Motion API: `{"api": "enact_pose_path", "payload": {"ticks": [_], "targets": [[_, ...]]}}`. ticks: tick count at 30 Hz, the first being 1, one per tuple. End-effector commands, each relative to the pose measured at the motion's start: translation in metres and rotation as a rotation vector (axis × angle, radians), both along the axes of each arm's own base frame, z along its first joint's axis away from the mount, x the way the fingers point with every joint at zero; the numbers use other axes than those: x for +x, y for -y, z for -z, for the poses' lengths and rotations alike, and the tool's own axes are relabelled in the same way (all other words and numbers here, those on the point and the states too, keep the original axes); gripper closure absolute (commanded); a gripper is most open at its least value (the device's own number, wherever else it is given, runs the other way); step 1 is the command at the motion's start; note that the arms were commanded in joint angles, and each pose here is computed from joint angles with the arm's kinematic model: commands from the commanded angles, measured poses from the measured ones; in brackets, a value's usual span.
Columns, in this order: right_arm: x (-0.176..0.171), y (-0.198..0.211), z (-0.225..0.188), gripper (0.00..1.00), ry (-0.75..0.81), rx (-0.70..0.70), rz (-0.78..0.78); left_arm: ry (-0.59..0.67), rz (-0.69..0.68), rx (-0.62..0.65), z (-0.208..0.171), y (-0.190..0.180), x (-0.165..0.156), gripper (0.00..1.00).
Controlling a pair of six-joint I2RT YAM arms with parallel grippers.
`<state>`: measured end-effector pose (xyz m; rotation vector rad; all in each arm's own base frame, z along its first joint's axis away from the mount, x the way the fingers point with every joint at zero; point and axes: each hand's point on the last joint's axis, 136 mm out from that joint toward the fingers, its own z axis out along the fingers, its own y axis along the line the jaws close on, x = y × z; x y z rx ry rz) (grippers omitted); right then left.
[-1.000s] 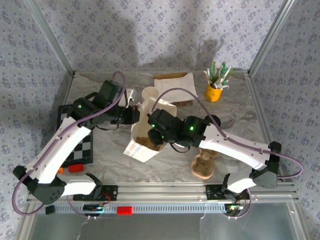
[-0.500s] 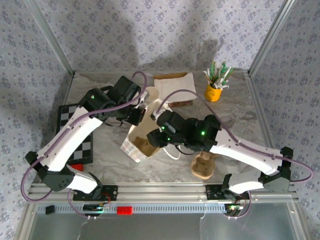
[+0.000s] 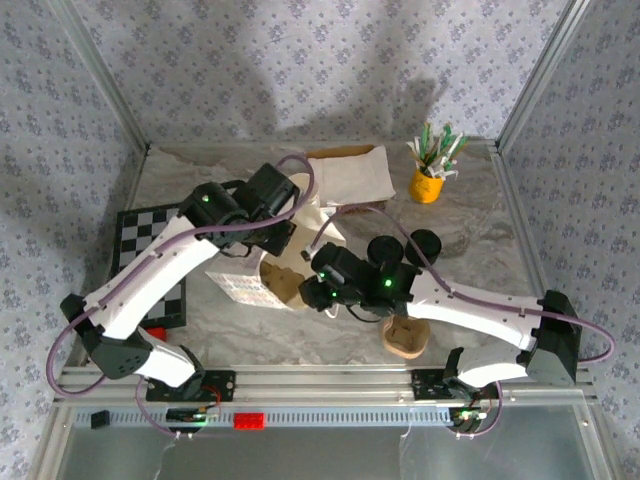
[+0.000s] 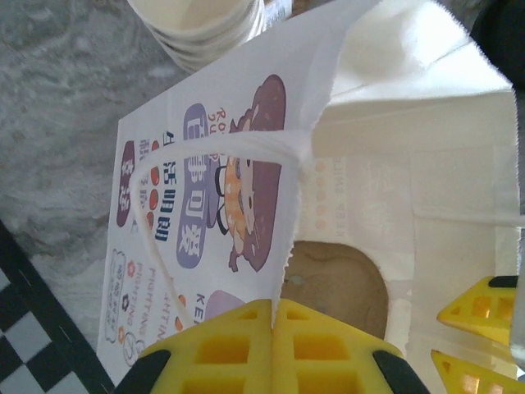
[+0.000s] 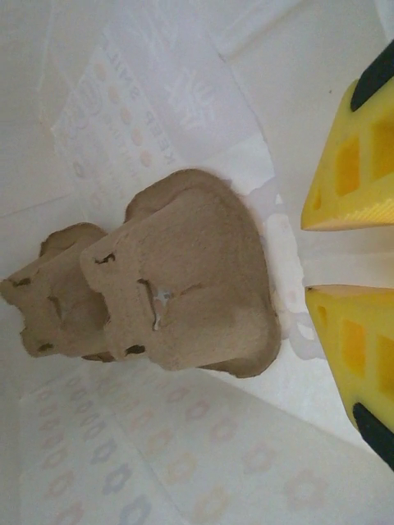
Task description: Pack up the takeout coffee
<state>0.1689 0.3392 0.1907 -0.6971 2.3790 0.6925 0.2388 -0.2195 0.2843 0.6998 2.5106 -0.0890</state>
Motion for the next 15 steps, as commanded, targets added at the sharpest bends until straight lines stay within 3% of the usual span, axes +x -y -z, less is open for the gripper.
{"api": "enact_pose_path", "payload": {"ticks": [1,8,12,15], "targets": [[0.003,-0.001,0.015,0.76,-0.001,0.010,0.015,0.018,-0.046,-0.075,0.003,0.005,-0.001,1.00],[-0.005,-0.006,0.027,0.77,-0.063,0.055,0.025,0.018,-0.054,-0.186,0.008,0.017,-0.009,1.00],[-0.003,-0.015,0.015,0.63,-0.083,0.116,0.051,0.015,-0.054,-0.185,0.010,0.019,-0.010,1.00],[0.008,-0.015,0.014,0.61,-0.147,0.179,0.117,0.006,-0.055,-0.209,0.009,0.022,-0.012,1.00]]}}
